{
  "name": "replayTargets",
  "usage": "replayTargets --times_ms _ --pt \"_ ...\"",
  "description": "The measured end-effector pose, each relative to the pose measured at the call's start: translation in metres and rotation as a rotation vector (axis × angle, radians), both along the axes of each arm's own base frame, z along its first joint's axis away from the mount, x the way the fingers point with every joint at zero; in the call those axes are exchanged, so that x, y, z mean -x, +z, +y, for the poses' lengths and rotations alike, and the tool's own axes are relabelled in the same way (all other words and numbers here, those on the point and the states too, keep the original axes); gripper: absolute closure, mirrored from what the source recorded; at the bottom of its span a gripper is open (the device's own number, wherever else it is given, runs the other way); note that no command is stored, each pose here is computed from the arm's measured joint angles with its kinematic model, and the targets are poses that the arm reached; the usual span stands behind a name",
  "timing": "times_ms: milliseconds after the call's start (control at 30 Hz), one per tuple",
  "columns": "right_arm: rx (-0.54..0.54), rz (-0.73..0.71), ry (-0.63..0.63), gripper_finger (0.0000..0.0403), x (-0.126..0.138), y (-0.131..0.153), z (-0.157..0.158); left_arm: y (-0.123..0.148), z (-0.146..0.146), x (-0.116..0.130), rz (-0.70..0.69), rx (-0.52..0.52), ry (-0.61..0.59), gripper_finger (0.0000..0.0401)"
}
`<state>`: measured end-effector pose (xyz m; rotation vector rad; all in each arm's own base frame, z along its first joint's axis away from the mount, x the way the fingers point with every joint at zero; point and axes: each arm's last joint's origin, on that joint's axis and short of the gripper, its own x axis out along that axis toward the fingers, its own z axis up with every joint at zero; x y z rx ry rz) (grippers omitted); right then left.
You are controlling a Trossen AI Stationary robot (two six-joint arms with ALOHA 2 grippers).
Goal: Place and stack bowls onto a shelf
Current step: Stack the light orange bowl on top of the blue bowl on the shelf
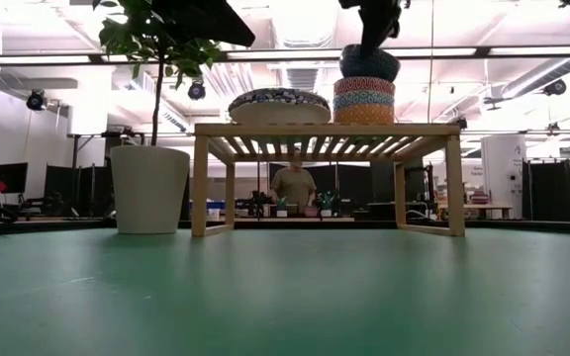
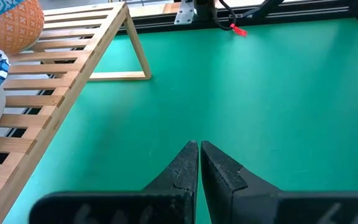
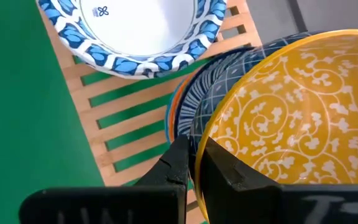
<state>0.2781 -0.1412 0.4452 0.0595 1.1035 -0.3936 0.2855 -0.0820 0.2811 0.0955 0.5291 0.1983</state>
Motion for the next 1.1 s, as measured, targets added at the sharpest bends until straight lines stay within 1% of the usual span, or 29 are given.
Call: replayTargets --times_ms 433,533,833,967,1100 --pt "0.001 0.011 0.001 0.0388 -0.001 -0.004 -0.004 -0.002 0.000 0.000 0.004 -0.001 0.000 0.0401" --pt "0.003 0.007 -0.009 0.0371 -0.002 -0.005 -0.004 -0.002 0.000 0.001 0.007 -0.002 0.000 0.0401" --pt "-0.007 -0.007 -0.038 0.0295 -0.002 -0.004 -0.004 -0.002 0.000 0.001 0.006 -0.002 0.000 0.0401" --pt "-0.020 -0.030 -0.071 0.0276 0.003 0.000 -0.002 -0.002 0.000 0.001 0.006 -0.002 -0.001 0.0401" --pt "-0.017 -0.053 -0.068 0.0270 0.008 0.006 0.005 -0.002 0.000 0.001 0.006 -0.002 -0.001 0.0401"
